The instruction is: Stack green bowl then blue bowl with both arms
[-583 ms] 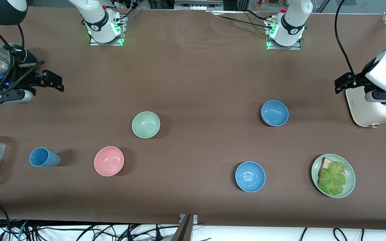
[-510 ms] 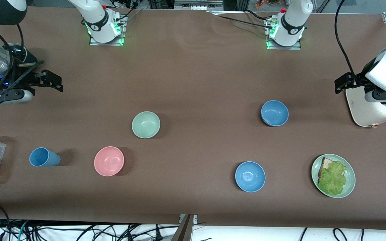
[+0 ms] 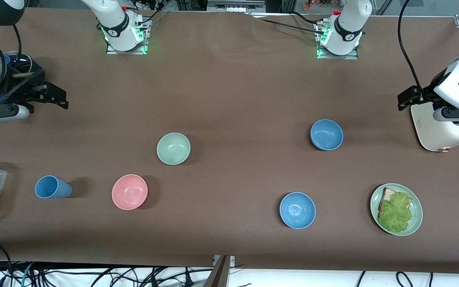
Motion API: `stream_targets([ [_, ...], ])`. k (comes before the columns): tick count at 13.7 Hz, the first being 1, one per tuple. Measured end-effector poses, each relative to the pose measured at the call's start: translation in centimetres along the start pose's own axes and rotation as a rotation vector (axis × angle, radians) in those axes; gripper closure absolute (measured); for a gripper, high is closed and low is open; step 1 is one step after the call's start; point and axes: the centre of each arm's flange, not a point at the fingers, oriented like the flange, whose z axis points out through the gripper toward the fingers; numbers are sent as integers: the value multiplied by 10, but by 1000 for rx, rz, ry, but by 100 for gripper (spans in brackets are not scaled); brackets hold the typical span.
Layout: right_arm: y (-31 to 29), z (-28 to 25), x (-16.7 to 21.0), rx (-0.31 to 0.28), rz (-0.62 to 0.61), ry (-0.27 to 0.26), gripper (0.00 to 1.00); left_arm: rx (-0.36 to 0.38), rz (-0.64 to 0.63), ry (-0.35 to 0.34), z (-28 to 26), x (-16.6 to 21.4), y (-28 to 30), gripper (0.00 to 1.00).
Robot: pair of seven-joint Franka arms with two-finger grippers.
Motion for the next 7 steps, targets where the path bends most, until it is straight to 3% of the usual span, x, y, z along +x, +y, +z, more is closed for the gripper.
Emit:
stream_targets([
  [3,-2,3,-4,2,-17,-35,0,0,0,-1,0,0,0,0],
  [7,-5,3,-5,3,-24,-42,0,0,0,-1,0,0,0,0],
])
